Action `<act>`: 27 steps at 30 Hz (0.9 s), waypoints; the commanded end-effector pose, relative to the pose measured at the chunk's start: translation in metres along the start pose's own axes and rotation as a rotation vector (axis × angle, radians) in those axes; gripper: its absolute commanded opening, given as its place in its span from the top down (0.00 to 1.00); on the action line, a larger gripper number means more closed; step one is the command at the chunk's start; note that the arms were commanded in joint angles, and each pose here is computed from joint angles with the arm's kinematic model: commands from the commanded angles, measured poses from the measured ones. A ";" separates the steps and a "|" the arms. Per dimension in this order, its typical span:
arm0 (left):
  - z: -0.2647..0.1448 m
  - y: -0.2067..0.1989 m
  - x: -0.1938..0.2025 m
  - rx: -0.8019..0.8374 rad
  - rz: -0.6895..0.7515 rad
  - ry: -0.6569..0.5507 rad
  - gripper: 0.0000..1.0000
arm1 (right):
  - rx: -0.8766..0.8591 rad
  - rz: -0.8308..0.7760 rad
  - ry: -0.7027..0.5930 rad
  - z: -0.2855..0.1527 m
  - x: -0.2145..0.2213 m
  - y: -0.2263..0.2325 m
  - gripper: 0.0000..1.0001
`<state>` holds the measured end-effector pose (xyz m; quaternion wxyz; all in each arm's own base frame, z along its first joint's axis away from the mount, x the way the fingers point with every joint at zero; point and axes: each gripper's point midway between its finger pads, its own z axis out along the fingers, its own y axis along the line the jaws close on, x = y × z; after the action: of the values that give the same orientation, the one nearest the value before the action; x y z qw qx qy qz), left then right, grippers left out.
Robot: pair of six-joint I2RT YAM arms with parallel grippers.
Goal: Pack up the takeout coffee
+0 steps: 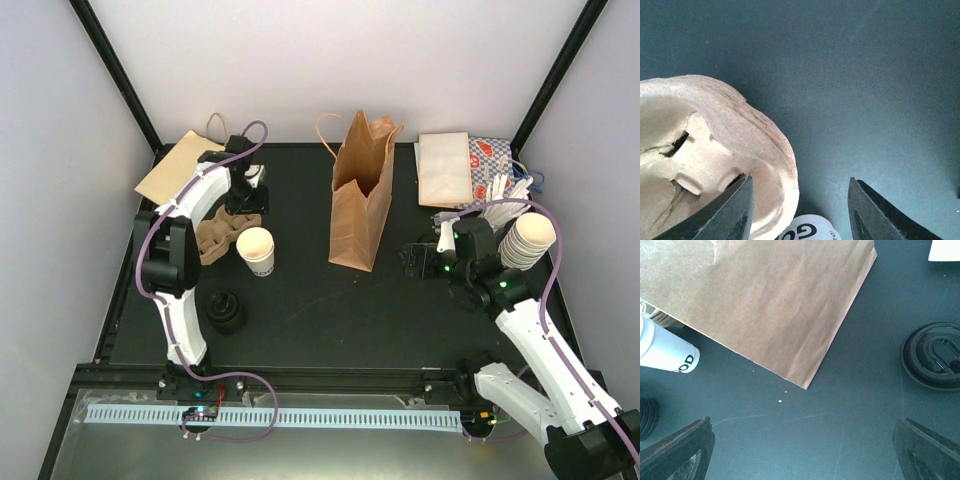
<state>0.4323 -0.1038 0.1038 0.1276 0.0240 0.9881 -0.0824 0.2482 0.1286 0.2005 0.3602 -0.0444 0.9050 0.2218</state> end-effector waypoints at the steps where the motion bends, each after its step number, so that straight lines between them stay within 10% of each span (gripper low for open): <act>1: -0.001 0.004 0.007 -0.030 -0.011 0.039 0.47 | -0.011 -0.014 -0.012 -0.003 -0.006 0.004 0.00; 27: 0.005 0.010 0.016 -0.104 0.005 0.049 0.63 | -0.013 -0.004 -0.004 -0.001 -0.002 0.004 0.00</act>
<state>0.4099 -0.0968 0.0923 0.1022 0.0199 0.9932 -0.0524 0.2484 0.1298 0.1984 0.3554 -0.0452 0.9065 0.2234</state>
